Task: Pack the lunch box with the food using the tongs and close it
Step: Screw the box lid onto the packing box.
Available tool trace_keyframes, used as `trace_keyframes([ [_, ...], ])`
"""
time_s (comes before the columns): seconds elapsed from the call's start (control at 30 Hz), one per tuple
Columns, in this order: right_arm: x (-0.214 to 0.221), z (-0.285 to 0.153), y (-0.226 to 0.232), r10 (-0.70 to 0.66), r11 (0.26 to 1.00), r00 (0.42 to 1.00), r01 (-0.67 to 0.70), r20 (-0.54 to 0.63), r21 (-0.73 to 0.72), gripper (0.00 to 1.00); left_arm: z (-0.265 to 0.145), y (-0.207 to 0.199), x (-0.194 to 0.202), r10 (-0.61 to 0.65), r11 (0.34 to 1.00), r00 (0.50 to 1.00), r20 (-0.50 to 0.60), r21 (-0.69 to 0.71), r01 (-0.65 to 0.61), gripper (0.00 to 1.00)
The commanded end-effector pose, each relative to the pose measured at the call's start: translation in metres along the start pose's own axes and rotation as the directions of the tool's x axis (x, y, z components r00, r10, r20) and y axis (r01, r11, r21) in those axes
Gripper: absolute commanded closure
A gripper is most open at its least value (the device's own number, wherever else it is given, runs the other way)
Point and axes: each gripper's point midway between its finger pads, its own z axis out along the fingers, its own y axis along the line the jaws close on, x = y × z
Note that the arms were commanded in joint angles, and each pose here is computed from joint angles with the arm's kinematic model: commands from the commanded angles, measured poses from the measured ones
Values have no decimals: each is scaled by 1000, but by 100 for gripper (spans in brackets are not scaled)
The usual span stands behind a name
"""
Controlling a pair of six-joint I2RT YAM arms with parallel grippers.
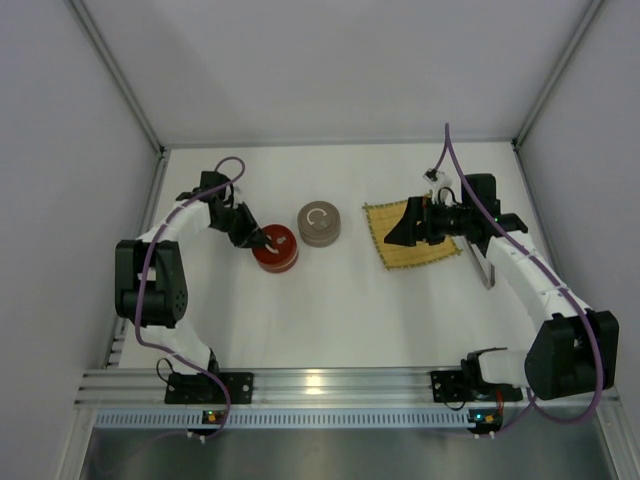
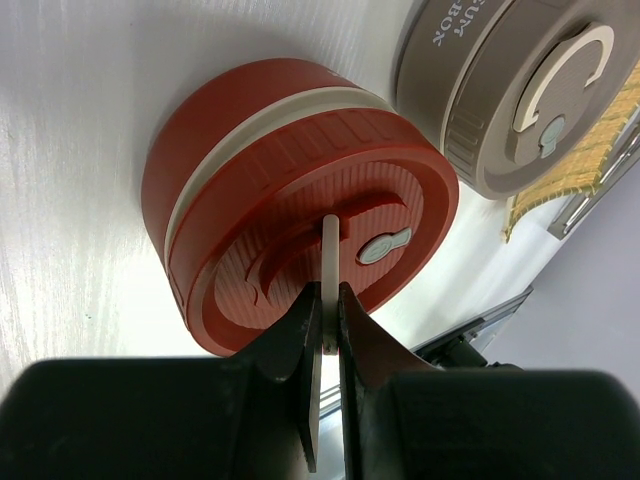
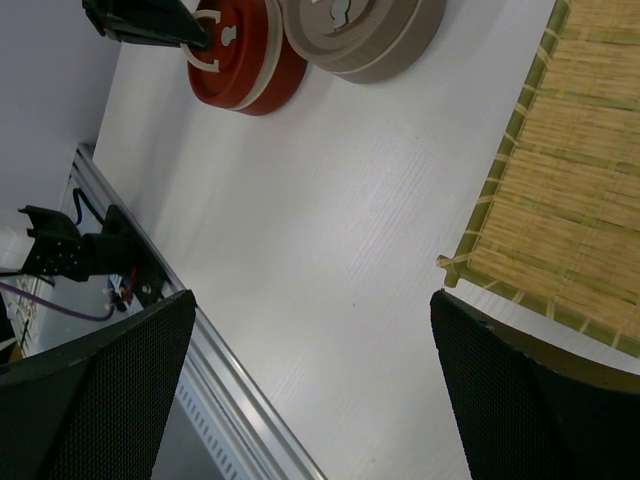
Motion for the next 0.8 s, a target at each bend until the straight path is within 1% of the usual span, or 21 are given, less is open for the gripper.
trace_keyframes([
  [0.0,-11,-3,-2,-34,999,999,34,40,-10,1,-4,-14,-11,44,999,998,35,26,-45,100],
  [0.27,-11,-2,-2,-30,999,999,30,38,-12,0,-11,-28,-12,77,997,996,51,28,-78,100],
  [0.77,-10,-2,-2,-31,999,999,32,35,-11,1,2,-14,-9,58,998,998,25,-6,-57,100],
])
